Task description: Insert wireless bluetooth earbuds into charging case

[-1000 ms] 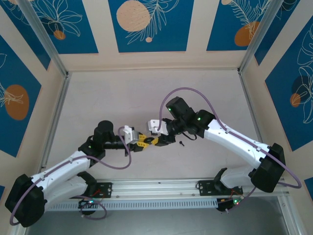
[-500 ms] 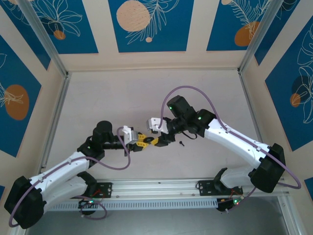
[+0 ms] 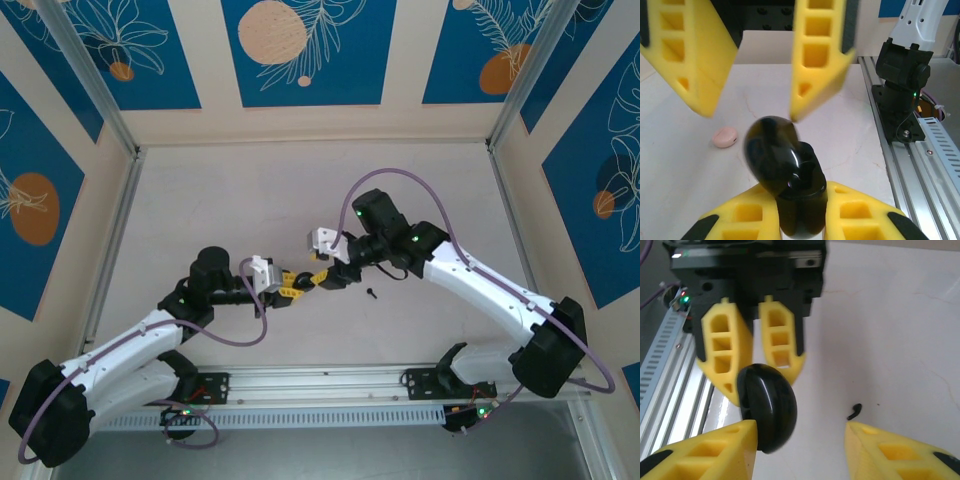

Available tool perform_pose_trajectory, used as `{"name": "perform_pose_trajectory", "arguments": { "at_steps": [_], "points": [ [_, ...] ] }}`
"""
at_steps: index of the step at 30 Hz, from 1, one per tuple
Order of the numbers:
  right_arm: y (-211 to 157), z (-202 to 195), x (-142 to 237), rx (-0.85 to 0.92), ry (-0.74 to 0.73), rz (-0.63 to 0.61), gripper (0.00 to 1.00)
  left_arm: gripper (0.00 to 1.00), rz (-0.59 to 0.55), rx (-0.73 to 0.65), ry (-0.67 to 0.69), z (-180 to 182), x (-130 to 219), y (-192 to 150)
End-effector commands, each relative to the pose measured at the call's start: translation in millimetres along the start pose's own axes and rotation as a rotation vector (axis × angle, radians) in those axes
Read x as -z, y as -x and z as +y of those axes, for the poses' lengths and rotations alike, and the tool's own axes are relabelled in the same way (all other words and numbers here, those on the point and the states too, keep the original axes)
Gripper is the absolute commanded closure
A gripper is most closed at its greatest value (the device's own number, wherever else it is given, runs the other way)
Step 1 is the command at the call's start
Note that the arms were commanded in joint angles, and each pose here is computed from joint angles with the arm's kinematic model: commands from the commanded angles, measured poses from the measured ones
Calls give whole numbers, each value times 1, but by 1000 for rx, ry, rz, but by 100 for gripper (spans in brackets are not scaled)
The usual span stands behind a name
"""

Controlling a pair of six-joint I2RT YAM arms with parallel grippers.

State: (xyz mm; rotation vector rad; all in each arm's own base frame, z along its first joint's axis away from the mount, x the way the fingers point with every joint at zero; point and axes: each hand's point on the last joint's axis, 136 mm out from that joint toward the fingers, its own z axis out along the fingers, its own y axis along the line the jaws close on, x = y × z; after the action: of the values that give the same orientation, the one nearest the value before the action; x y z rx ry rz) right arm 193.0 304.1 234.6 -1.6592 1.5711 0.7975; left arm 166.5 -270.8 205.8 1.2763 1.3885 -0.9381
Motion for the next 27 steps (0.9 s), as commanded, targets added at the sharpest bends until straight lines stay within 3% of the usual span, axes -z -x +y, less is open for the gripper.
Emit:
{"name": "perform_pose_trajectory", "arguments": {
  "at_steps": [1,10,14,20,27],
  "points": [
    [2,-9,7,-42,-33,-60,52,86,-52,-42,-44,-9,1,17],
    [5,-8,17,-67,-40,-109,52,86,-57,-32,-30,-6,0,15],
    [8,-13,24,-140,-66,-144,52,86,-45,-7,58,7,0,5],
    [-10,-36,24,-443,-156,-99,52,88,-98,43,286,38,16,-4],
    [-50,-63,3,-876,-227,113,56,87,-92,176,471,67,40,-26]
  ]
}}
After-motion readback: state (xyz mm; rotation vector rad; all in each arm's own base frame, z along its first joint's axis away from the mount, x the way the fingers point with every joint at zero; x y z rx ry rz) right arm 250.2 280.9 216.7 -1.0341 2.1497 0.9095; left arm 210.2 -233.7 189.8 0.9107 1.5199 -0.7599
